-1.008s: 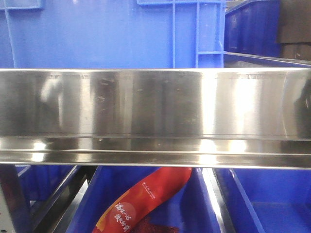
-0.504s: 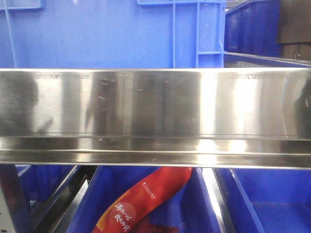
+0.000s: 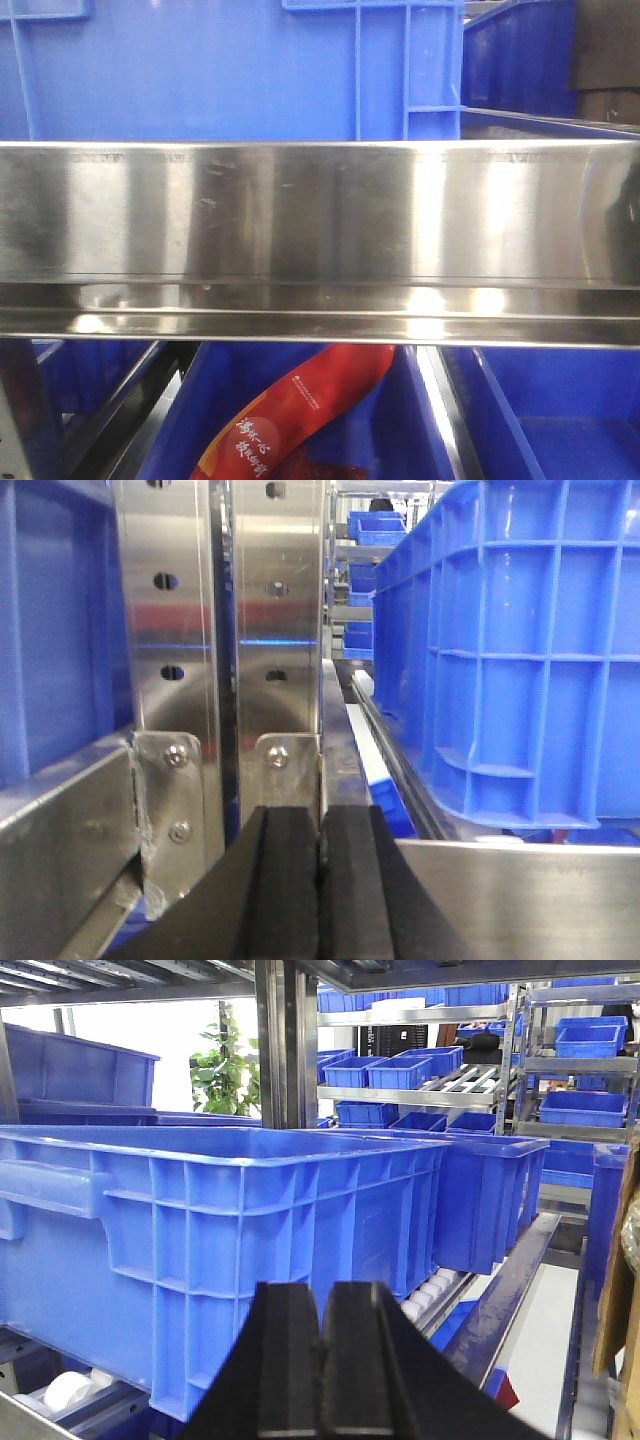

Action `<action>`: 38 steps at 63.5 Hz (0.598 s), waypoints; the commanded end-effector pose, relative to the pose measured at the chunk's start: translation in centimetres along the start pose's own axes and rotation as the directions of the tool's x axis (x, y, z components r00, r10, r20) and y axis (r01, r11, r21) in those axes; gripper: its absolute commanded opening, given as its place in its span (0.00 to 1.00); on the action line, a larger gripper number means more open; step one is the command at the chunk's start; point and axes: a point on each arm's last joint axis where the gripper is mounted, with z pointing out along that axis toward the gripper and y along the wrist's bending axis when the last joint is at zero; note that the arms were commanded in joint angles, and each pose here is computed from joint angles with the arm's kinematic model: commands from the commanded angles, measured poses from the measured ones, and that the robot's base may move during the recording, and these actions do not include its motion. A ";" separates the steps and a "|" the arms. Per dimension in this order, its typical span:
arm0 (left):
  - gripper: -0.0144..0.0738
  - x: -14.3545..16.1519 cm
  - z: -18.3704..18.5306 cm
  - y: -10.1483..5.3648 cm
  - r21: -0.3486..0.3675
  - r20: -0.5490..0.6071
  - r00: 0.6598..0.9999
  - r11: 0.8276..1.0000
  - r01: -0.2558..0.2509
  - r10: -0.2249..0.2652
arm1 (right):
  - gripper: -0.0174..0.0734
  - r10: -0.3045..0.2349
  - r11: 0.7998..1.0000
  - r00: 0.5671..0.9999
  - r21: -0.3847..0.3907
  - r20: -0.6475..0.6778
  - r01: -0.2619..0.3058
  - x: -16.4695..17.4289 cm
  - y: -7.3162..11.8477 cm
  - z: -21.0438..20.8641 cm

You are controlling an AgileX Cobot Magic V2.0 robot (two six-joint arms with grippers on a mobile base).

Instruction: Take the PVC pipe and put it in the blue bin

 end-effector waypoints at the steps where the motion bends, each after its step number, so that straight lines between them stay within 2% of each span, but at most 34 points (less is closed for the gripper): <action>1: 0.04 -0.2 0.0 0.0 -0.002 0.024 1.000 1.000 -0.004 0.004 | 0.02 0.001 1.000 1.000 0.014 0.012 -0.001 -0.1 -0.1 -0.1; 38: 0.04 -0.2 -0.1 0.4 -0.071 0.023 1.000 0.997 -0.009 0.011 | 0.02 0.001 1.000 1.000 0.014 0.012 -0.001 -0.1 -0.1 -0.1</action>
